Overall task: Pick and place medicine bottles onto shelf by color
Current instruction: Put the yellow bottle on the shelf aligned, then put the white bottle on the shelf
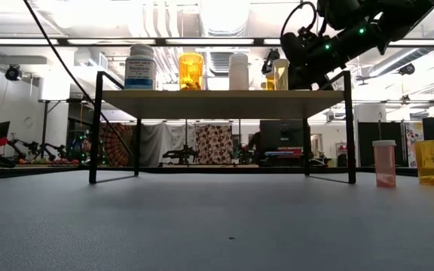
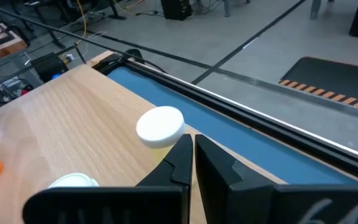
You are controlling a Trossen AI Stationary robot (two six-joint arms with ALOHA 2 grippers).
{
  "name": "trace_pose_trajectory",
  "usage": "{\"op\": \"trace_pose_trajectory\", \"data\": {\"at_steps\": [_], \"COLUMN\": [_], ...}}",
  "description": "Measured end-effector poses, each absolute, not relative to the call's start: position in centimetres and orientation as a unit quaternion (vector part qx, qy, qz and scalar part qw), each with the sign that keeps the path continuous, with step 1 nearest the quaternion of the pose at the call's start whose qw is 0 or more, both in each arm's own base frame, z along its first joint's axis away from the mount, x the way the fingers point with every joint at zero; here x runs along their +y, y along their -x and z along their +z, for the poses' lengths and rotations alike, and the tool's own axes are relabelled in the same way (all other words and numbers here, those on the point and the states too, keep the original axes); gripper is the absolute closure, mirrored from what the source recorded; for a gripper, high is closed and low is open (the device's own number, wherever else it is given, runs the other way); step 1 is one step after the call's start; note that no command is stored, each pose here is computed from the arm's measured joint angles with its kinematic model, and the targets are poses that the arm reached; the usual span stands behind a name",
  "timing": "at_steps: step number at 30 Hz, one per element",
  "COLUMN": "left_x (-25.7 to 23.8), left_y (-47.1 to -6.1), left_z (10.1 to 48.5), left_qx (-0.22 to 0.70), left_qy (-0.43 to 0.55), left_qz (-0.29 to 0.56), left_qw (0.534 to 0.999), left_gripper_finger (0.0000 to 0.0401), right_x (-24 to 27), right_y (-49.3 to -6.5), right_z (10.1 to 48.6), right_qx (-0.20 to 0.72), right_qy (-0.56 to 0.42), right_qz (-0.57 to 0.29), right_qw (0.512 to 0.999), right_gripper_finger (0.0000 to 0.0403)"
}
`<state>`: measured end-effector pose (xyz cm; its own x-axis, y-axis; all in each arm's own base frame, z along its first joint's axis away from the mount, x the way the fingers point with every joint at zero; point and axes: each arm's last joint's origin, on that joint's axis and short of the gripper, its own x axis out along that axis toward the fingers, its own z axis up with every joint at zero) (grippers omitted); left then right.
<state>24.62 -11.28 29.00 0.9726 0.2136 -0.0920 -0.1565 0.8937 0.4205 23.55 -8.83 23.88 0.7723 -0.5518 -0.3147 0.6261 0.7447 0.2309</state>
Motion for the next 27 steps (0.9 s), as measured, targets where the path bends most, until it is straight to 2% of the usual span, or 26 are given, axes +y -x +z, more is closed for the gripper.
{"op": "trace_pose_trajectory", "data": {"at_steps": [8, 16, 23, 27], "left_x": [-11.3, -11.3, -11.4, -12.1], "left_y": [-24.6, -24.6, -24.7, -24.4], "left_z": [29.0, 29.2, 29.8, 29.9], "left_qx": [0.068, 0.058, 0.024, 0.008], "left_qy": [-0.21, -0.2, -0.144, -0.045], "left_qz": [0.095, 0.097, 0.1, 0.088], "left_qw": [0.971, 0.973, 0.984, 0.995], "left_gripper_finger": [0.0214, 0.0214, 0.0214, 0.0214], "right_x": [-8.8, -7.0, -3.3, -1.2], "right_y": [-23.4, -22.2, -21.8, -21.9], "right_z": [24.1, 26.6, 28.2, 28.3], "right_qx": [0.11, 0.068, 0.06, 0.063], "right_qy": [-0.163, -0.126, -0.065, -0.037], "right_qz": [-0.317, -0.281, -0.147, -0.085], "right_qw": [0.928, 0.949, 0.985, 0.994], "right_gripper_finger": [0.0394, 0.0394, 0.0394, 0.0394]}}
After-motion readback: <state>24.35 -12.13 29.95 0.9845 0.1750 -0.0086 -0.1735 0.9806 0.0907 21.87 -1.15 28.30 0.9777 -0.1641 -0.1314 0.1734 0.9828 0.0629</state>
